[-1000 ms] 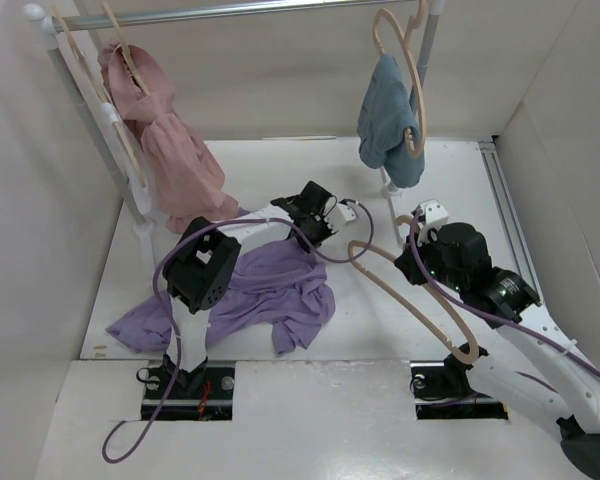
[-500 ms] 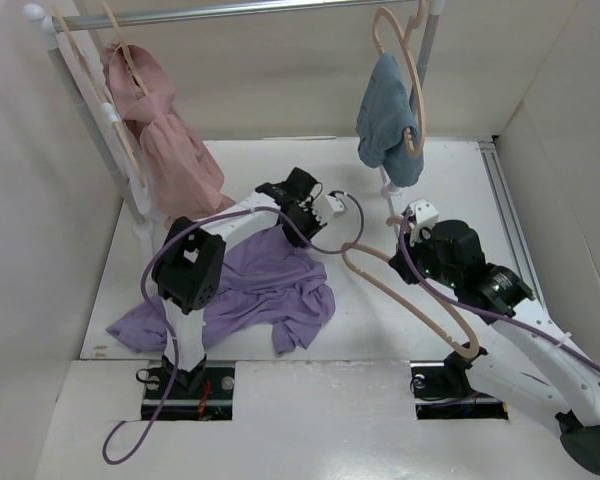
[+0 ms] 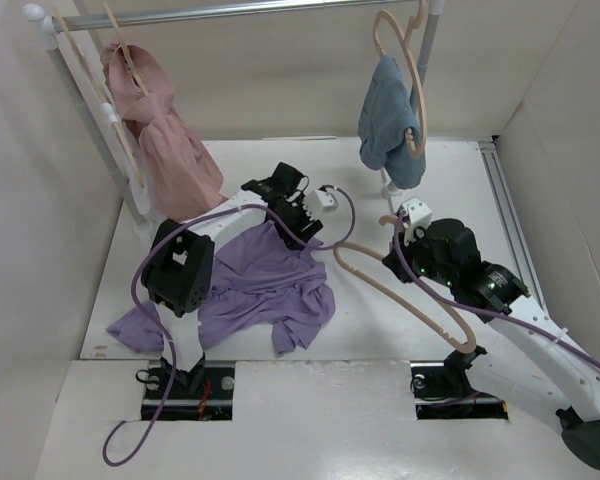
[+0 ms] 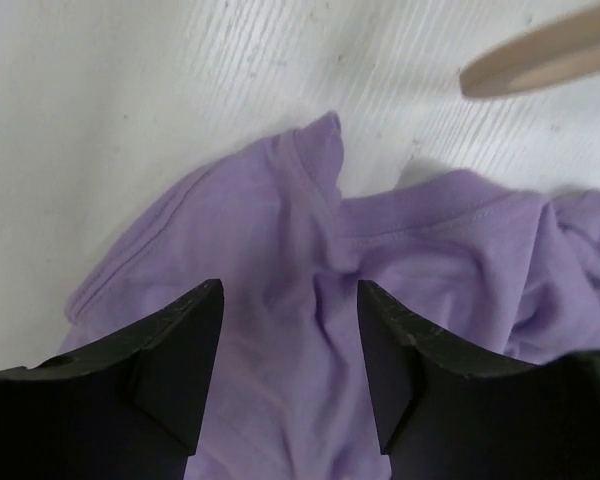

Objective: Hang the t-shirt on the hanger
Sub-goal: Place tshirt on hanger

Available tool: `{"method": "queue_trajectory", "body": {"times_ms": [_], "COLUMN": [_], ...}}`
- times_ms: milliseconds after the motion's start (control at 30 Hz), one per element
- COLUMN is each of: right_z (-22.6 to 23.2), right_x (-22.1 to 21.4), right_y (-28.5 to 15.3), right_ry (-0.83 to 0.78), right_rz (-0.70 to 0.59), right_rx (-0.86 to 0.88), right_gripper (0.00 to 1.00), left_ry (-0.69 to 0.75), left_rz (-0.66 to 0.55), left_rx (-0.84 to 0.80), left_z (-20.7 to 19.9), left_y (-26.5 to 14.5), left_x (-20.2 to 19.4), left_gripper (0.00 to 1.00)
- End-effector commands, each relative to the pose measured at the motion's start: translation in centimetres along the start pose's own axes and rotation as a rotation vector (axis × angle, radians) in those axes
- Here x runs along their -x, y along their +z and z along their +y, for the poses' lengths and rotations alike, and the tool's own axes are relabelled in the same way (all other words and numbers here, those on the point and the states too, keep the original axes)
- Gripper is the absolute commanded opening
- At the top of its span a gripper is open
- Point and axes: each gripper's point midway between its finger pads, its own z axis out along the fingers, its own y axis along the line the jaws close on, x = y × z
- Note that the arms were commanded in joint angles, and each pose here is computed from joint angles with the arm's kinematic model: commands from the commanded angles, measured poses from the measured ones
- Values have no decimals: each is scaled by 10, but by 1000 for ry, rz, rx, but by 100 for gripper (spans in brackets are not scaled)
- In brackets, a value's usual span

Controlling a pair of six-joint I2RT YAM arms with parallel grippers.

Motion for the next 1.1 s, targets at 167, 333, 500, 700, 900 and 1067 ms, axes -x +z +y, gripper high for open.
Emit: {"method": "queue_trajectory", "body": {"times_ms": [167, 333, 500, 700, 900, 1067], "right_z": [11, 8, 9, 9, 8, 8], "right_x": [30, 28, 27, 27, 25, 25], "right_y": [-11, -13, -16, -16, -14, -14], "right_ry": [-25, -14, -5, -5, -5, -5], "right_rz": [-112, -107, -116, -116, -107, -107], "right_rx": [42, 23, 25, 25, 24, 24], "right_gripper": [0, 0, 0, 0, 0, 0], "left_ry": [-36, -25, -23, 9, 31, 78], "left_rz": [-102, -72, -12, 11, 1, 2], "left_rx": [-17, -7, 2, 54, 54, 93], "left_z": [-15, -21, -20, -14, -16, -12], "left_y": [13, 28, 35, 40, 36, 20], "left_x": [28, 24, 7, -1, 5, 7], "left_gripper": [53, 41, 37, 11, 0, 0]}}
